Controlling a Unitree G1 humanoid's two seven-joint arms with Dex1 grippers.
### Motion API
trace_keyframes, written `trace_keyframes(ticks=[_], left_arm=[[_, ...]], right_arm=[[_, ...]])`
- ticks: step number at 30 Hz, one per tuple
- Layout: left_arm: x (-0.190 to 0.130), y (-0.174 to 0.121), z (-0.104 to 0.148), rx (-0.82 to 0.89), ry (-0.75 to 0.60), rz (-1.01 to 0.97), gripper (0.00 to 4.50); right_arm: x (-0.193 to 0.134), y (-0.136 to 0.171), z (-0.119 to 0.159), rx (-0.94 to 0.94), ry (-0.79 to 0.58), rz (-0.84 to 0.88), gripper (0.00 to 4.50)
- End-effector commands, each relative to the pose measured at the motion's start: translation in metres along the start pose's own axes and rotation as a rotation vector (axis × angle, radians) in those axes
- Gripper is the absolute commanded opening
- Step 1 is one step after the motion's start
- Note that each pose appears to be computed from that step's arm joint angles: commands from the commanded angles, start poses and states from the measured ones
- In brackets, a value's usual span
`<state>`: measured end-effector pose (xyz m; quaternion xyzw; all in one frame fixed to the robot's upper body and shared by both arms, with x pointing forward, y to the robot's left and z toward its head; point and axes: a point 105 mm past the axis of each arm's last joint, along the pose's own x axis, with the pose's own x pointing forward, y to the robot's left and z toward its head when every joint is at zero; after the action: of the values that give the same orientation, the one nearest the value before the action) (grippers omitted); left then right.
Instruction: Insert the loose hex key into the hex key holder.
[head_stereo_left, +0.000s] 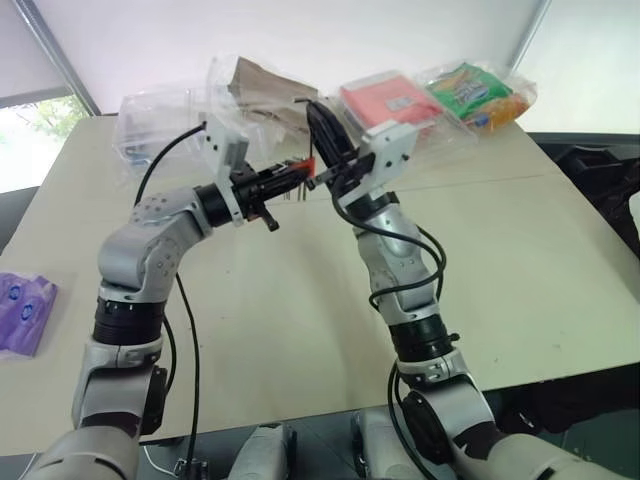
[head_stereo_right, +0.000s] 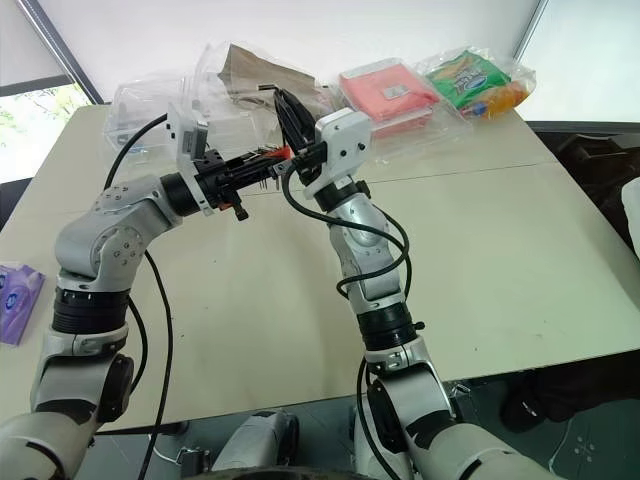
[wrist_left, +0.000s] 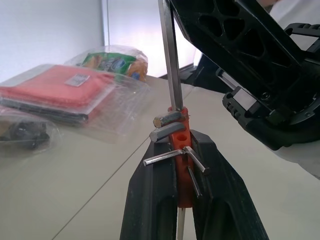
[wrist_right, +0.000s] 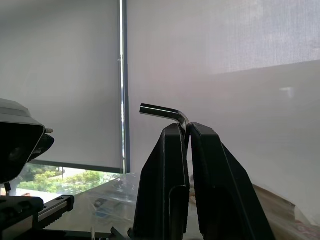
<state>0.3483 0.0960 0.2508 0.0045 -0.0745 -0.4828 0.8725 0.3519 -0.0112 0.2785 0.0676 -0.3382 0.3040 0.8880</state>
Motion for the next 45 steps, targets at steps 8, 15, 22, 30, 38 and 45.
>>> trace_keyframes(ticks=[8, 15, 22, 30, 38, 45], left_arm=[[-0.002, 0.0, 0.019, 0.047, -0.053, 0.003, 0.0], [-0.002, 0.002, 0.023, 0.04, -0.069, 0.009, 0.0], [0.0, 0.003, 0.023, 0.034, -0.074, 0.017, 0.0], [0.002, 0.0, 0.018, 0.023, -0.067, 0.009, 0.0], [0.01, -0.011, -0.014, -0.181, -0.011, -0.03, 0.0], [0.037, -0.047, -0.062, -0.523, 0.115, -0.148, 0.0]], right_arm=[[0.001, 0.004, 0.014, -0.016, -0.053, 0.013, 0.05], [-0.002, 0.006, 0.009, -0.027, -0.035, 0.026, 0.05], [-0.023, 0.003, -0.001, -0.085, 0.016, 0.048, 2.15], [-0.076, -0.028, 0.0, -0.155, 0.137, 0.029, 3.1], [-0.14, -0.06, 0.015, -0.238, 0.376, 0.061, 3.1], [-0.167, -0.084, 0.026, -0.323, 0.503, 0.055, 3.1]])
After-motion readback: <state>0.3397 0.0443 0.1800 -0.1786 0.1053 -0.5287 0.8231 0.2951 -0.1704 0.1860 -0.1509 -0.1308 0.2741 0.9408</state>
